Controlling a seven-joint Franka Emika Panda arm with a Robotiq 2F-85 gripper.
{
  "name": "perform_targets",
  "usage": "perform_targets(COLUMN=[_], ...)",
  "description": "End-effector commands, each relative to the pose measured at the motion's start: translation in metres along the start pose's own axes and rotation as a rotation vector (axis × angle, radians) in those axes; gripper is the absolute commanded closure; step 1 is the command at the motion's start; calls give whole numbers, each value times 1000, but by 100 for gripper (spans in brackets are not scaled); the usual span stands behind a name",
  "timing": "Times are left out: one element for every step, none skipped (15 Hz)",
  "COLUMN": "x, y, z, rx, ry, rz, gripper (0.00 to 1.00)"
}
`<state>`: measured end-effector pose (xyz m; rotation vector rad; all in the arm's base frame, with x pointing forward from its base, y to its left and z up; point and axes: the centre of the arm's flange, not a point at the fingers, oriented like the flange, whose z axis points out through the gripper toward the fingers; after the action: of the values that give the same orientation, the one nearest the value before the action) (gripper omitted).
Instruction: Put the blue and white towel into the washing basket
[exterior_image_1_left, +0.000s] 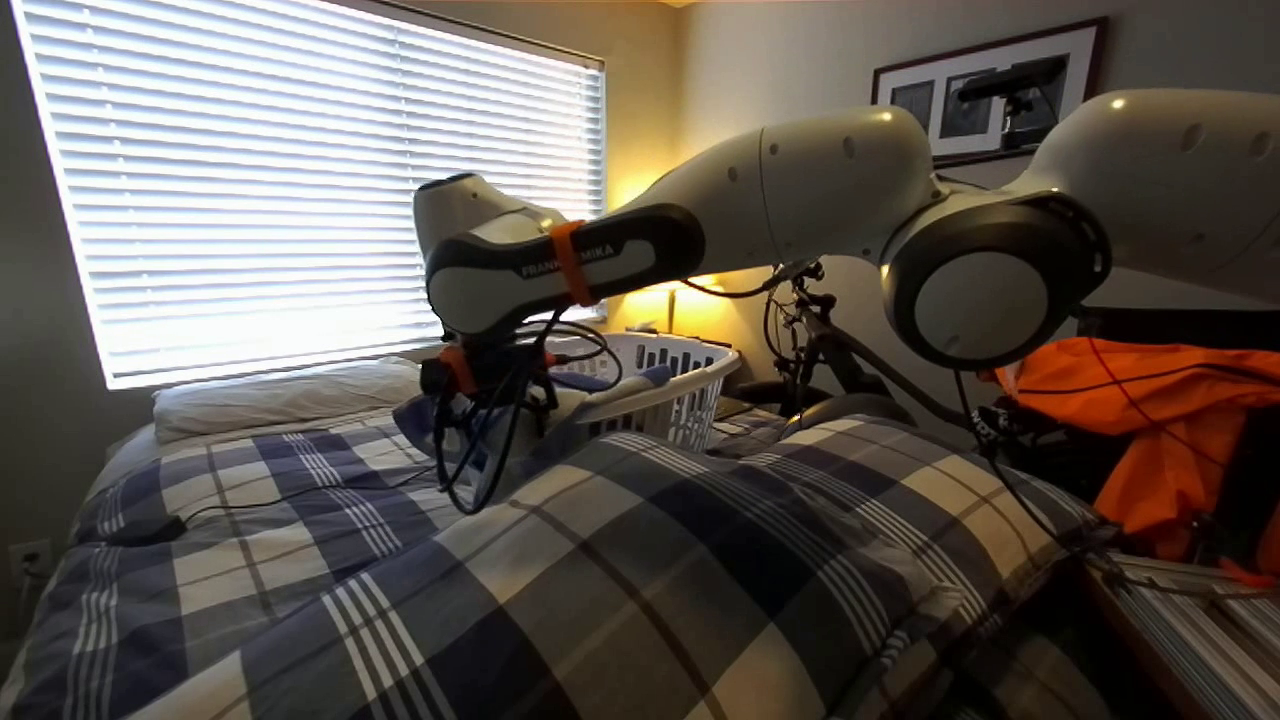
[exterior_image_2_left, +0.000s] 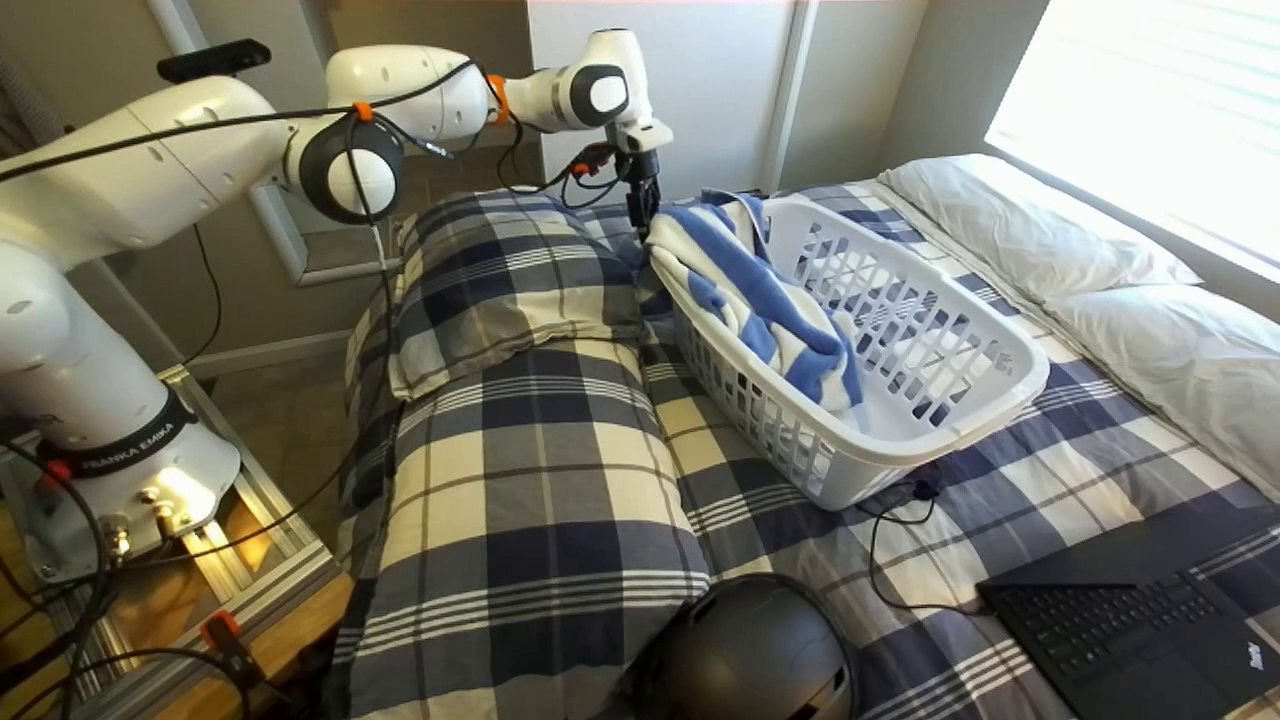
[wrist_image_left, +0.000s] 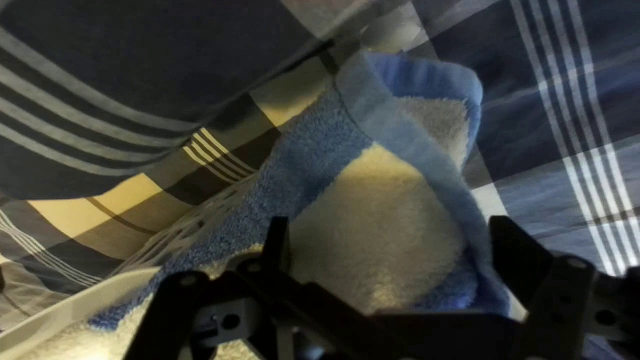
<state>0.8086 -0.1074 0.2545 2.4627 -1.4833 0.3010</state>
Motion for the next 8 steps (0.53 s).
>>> perform_targets(x=[-23, -25, -27, -29, -31, -32, -34, -34], y=[13, 10, 8, 7, 7, 8, 9, 10], z=[-6, -7, -6, -4, -4, -5, -6, -8], rx=[94, 90, 72, 49, 36, 15, -2, -18], ry=[28, 25, 28, 32, 28, 28, 23, 29], rz=[-87, -112, -132, -145, -157, -164, -174, -180], gripper=[0, 0, 6, 28, 31, 31, 38, 45])
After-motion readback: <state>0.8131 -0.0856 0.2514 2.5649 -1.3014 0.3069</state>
